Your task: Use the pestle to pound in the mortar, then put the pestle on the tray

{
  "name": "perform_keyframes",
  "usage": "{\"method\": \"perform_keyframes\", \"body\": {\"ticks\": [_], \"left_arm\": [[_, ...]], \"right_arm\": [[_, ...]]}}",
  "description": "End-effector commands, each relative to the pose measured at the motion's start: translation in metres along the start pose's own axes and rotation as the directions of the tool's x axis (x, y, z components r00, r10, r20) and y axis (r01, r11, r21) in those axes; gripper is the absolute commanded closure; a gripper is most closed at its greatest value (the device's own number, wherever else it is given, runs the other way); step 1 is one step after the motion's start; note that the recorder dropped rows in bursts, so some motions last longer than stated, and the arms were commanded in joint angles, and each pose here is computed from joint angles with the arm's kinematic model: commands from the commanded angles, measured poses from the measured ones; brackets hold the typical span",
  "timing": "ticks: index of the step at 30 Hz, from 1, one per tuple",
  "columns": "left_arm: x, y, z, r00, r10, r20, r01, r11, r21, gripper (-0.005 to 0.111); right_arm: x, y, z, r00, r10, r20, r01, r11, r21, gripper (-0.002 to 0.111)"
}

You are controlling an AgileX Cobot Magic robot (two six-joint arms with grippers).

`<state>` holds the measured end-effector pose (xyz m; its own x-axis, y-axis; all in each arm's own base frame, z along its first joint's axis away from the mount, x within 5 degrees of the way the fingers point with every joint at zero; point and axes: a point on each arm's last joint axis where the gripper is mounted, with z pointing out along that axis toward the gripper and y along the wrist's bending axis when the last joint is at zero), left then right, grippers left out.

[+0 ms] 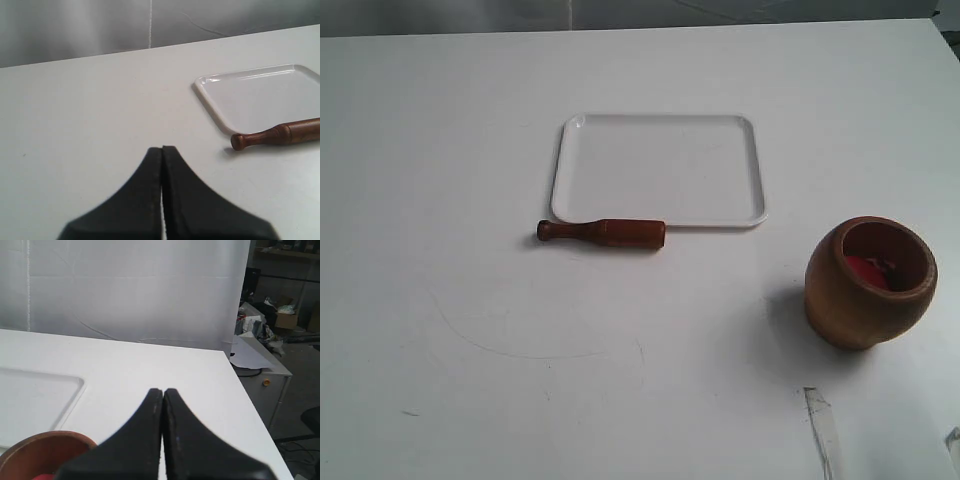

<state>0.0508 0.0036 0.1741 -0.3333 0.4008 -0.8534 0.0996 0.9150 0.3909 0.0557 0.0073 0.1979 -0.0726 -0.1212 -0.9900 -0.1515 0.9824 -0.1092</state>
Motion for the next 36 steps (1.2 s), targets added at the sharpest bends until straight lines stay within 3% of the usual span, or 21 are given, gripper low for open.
{"method": "perform_keyframes", "body": {"ticks": [1, 25, 32, 36], "left_arm": [[-0.0004, -0.0006, 0.0, 1.0, -0.012, 0.007, 0.012, 1.0, 0.008, 0.107], [-0.0004, -0.0006, 0.0, 1.0, -0.012, 0.007, 0.012, 1.0, 0.008, 0.107], [-0.0004, -0.0006, 0.0, 1.0, -0.012, 0.007, 0.012, 1.0, 0.008, 0.107], [-0.0004, -0.0006, 0.0, 1.0, -0.012, 0.007, 0.012, 1.0, 0.008, 0.107]], "right_arm": [[0.0, -0.0003, 0.0, 1.0, -0.01, 0.008, 0.01, 1.0, 0.005, 0.108], [-0.001, -0.0002, 0.0, 1.0, -0.006, 0.02, 0.006, 1.0, 0.005, 0.108], [-0.0037, 0.0021, -0.0001, 0.982, 0.182, 0.044, -0.181, 0.983, -0.029, 0.108], [-0.0057, 0.0021, -0.0002, 0.974, 0.216, 0.065, -0.214, 0.976, -0.035, 0.108]]}}
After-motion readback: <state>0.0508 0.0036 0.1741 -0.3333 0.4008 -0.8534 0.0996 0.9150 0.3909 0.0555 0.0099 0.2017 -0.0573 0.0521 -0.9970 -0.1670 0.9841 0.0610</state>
